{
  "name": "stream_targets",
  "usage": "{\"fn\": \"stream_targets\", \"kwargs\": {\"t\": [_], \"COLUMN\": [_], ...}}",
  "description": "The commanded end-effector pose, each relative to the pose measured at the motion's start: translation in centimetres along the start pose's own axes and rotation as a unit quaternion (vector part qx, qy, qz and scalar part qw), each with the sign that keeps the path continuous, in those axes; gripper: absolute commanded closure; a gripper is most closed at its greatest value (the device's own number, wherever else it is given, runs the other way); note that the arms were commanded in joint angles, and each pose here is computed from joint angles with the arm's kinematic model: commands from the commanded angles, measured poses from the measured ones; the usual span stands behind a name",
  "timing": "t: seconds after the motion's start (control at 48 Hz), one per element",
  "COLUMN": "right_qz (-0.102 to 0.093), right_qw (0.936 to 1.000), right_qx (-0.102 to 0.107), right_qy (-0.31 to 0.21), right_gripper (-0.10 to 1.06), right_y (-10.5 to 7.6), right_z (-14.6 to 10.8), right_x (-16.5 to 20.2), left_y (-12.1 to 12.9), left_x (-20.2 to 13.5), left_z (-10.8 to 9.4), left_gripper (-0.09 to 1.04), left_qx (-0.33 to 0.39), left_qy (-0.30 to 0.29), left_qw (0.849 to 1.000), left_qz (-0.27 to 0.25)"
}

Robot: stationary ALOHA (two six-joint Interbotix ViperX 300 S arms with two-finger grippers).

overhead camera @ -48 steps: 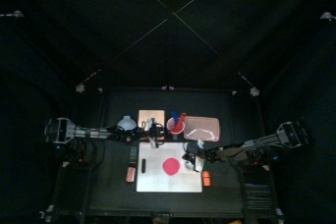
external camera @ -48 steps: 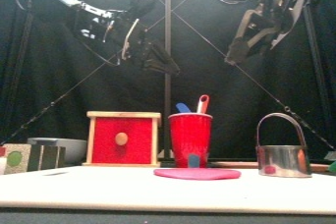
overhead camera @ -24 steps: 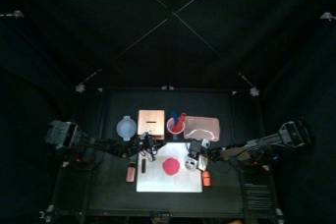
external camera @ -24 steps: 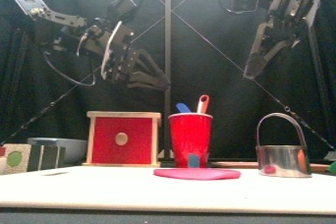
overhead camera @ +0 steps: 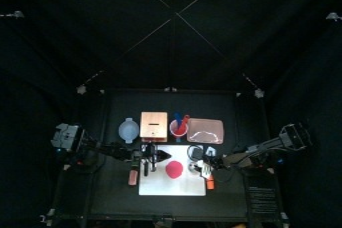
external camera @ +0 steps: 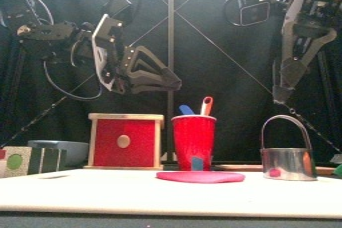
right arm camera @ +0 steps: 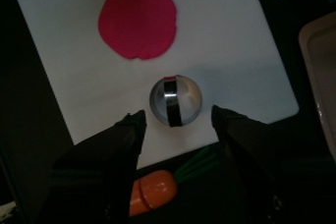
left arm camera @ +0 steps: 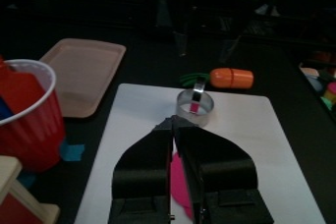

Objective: Get the cutter from the drawer then cut the dough then place the extra dough in the bowl
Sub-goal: Cut the dough

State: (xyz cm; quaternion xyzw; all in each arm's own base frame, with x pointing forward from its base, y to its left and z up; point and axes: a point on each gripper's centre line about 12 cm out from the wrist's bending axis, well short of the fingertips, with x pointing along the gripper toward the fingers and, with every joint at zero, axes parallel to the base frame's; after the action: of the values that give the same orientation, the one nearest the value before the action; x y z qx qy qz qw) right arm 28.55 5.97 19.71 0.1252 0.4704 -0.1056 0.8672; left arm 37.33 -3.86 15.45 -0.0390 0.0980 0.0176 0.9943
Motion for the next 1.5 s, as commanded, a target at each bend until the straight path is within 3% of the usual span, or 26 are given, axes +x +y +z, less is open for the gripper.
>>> {"fn": "stream_targets", "kwargs": {"t": [0.021,0.479,0.708,1.042,1.208,1.5], "right_qz": [0.0,-0.034,-0.036,-0.036,-0.041,-0.033], "right_qw": [1.0,0.9984,0.9982,0.9982,0.9979,0.9987], "right_qx": [0.004,-0.002,-0.002,-0.002,0.002,0.006], "right_qy": [0.002,0.046,0.048,0.048,0.051,0.039], "right_gripper": [0.08,0.09,0.09,0.3,0.36,0.44], "right_y": [0.8,1.4,1.4,1.3,1.0,1.6], "right_z": [0.9,1.1,1.0,1.3,1.4,2.4], "right_x": [0.1,3.5,3.8,4.4,4.6,4.1], "left_y": [-0.9,-1.0,-0.7,-0.2,0.2,0.4], "left_x": [0.0,-0.1,-0.6,-1.3,-1.7,-2.6], "left_z": [0.3,-1.8,-2.3,-3.0,-3.3,-3.2], "left_gripper": [0.48,0.48,0.48,0.48,0.48,0.48], "left_qx": [0.02,0.016,0.012,0.002,-0.007,-0.016], "left_qy": [-0.009,0.02,0.029,0.041,0.046,0.047], "left_qw": [0.999,0.999,0.999,0.999,0.999,0.999], "left_qz": [-0.024,-0.024,-0.017,-0.003,0.009,0.016]}}
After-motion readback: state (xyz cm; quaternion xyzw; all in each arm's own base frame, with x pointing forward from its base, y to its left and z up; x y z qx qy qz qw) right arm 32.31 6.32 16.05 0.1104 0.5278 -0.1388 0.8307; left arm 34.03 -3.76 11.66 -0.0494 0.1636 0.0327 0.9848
